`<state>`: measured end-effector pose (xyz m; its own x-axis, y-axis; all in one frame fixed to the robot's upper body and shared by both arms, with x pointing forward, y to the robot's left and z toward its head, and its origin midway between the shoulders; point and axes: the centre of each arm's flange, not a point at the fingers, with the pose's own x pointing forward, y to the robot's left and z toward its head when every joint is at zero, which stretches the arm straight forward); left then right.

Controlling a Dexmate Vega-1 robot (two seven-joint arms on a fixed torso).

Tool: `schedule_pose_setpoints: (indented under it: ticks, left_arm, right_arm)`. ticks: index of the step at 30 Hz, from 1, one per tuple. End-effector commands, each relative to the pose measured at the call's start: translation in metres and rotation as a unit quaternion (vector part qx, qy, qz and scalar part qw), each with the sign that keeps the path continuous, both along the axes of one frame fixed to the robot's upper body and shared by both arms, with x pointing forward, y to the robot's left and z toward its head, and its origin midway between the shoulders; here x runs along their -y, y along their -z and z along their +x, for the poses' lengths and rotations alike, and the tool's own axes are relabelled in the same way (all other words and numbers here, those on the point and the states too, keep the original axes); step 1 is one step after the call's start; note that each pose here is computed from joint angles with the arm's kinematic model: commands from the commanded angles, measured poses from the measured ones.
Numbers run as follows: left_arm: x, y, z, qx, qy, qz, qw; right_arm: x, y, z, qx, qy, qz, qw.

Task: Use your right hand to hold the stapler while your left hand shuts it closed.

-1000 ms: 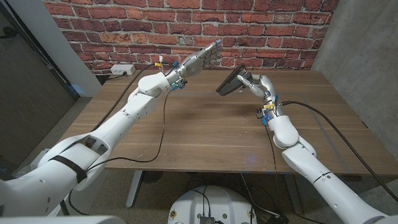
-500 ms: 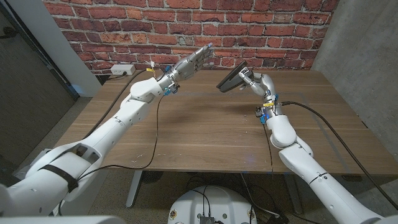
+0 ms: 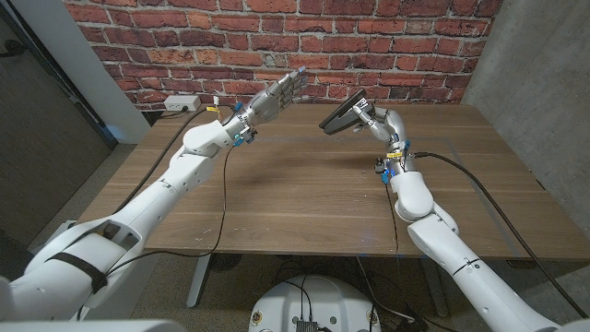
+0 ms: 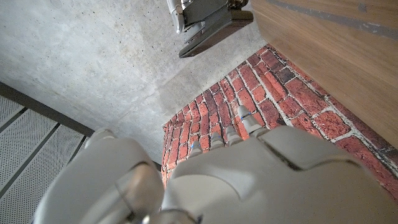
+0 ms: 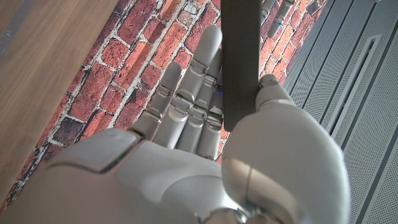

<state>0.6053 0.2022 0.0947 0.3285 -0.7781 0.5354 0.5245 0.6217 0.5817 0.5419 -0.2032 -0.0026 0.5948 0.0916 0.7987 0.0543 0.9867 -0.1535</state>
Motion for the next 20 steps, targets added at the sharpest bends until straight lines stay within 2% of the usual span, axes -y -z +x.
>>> schedule_pose_setpoints:
  ticks: [1, 9, 15, 20]
  left_arm:
    - [-0.001, 0.013, -0.010, -0.005, -0.010, -0.007, 1.000]
    - [0.001, 0.021, -0.014, -0.015, -0.027, -0.002, 1.000]
    - [-0.007, 0.019, -0.012, -0.012, -0.023, 0.008, 1.000]
    - [-0.014, 0.028, -0.003, -0.030, -0.024, 0.006, 0.999]
  right_arm:
    - [0.005, -0.002, -0.006, 0.006, -0.007, -0.003, 1.0000]
    - [0.013, 0.002, -0.001, 0.002, -0.017, 0.000, 0.9998]
    - [0.002, 0.005, -0.004, 0.005, -0.015, -0.001, 0.9999]
    - [-0.003, 0.008, -0.003, 0.003, -0.020, 0.000, 0.9998]
